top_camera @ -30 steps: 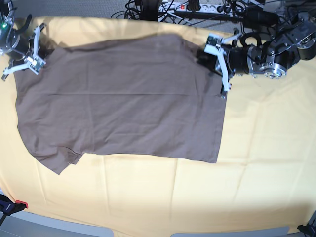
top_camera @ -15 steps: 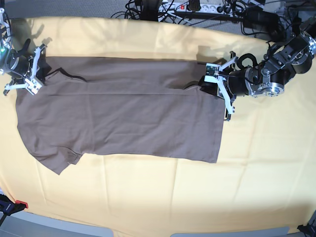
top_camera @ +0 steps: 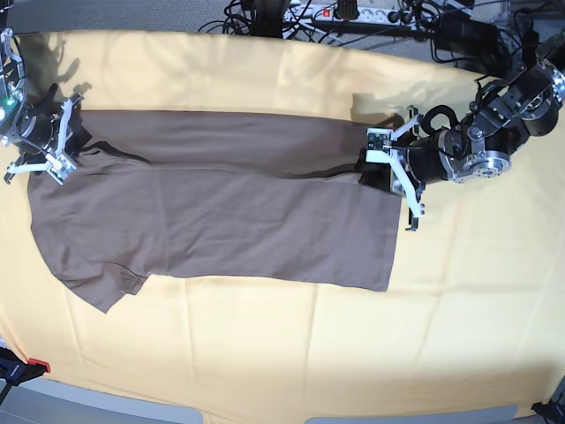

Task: Fold the T-shirt properly
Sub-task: 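Drag the held edge further to stretch the shirt flat with both grippers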

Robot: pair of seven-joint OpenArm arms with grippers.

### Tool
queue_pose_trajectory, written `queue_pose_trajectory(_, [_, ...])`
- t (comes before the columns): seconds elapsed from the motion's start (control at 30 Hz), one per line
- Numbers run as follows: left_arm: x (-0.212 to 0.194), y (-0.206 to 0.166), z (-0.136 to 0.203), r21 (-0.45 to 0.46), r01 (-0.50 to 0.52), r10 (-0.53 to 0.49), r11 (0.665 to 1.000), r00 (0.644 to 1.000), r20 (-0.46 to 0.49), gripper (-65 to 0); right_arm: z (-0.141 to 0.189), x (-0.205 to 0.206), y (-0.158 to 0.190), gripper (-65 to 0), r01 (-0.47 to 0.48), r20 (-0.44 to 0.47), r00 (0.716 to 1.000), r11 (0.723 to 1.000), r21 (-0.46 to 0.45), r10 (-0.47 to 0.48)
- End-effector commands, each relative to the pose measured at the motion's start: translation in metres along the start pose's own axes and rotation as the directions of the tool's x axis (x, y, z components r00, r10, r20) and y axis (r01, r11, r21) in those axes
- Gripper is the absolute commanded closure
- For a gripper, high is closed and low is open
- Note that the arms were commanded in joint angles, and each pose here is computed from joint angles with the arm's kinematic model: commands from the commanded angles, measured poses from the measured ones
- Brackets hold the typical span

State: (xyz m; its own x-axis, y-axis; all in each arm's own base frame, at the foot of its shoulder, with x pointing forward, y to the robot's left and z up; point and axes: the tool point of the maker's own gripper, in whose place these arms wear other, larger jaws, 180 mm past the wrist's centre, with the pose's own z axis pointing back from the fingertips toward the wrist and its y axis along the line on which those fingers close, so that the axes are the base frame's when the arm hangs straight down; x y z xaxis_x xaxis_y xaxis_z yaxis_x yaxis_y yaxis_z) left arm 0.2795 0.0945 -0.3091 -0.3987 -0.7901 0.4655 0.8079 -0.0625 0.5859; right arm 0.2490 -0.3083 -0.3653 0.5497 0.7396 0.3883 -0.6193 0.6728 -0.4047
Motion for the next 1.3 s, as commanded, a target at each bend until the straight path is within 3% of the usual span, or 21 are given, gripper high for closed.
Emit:
queue_pose_trajectory(0.0, [0.005,0.018,0.007,0.030,0.006,-0.007,1.000,1.000,0.024,-28.9,0.007,0.007,-0.017,-33.9,-0.027,0.002,1.000,0.999,-0.032,0.027])
queue_pose_trajectory(0.03, [0.008,0.019,0.009,0.014,-0.013,0.012,1.000,0.999,0.040,-34.8,0.008,0.008,-0.016,-36.8,-0.033,-0.013,0.999,0.999,-0.014,0.033])
queue_pose_trajectory(0.07, [0.010,0.020,0.012,-0.002,-0.025,0.025,1.000,0.998,0.052,-36.7,0.010,0.011,-0.013,-36.9,-0.035,-0.022,0.999,0.999,0.012,0.035])
queue_pose_trajectory(0.2, [0.016,0.028,0.030,-0.045,0.003,0.000,0.999,0.998,0.064,-36.6,0.025,0.029,0.000,-36.8,-0.077,-0.014,0.997,0.993,0.088,0.079])
queue_pose_trajectory(0.4, [0.024,0.015,0.057,-0.166,-0.012,0.027,0.986,0.995,0.091,-36.3,0.054,0.048,-0.005,-36.8,-0.088,-0.001,0.996,0.992,0.091,0.089])
queue_pose_trajectory(0.5, [0.021,0.002,0.062,-0.202,-0.063,0.083,0.977,0.993,0.089,-33.7,0.061,0.038,0.009,-36.8,-0.076,-0.029,0.996,0.982,0.172,0.082])
queue_pose_trajectory(0.63, [0.012,-0.022,0.058,-0.249,-0.068,0.084,0.966,0.995,0.054,-33.6,0.060,0.008,0.030,-36.8,-0.076,-0.110,0.989,0.973,0.219,0.102])
queue_pose_trajectory(0.8, [0.002,-0.049,0.053,-0.292,-0.029,0.033,0.956,0.999,0.010,-33.6,0.056,-0.024,0.027,-36.8,-0.142,-0.195,0.966,0.979,0.143,0.168])
queue_pose_trajectory(0.93, [-0.009,-0.068,0.051,-0.324,0.002,-0.011,0.946,1.000,-0.027,-33.6,0.046,-0.046,0.027,-36.8,-0.137,-0.191,0.969,0.983,0.121,0.158])
queue_pose_trajectory(1.1, [-0.014,-0.058,0.044,-0.231,0.018,-0.030,0.973,0.998,-0.049,-33.6,0.034,-0.072,0.003,-36.8,-0.107,-0.237,0.965,0.993,0.040,0.113])
queue_pose_trajectory(1.27, [-0.003,-0.044,0.033,-0.145,0.007,-0.009,0.989,1.000,-0.017,-33.6,0.030,-0.066,-0.002,-36.8,-0.094,-0.195,0.976,0.995,0.040,0.100])
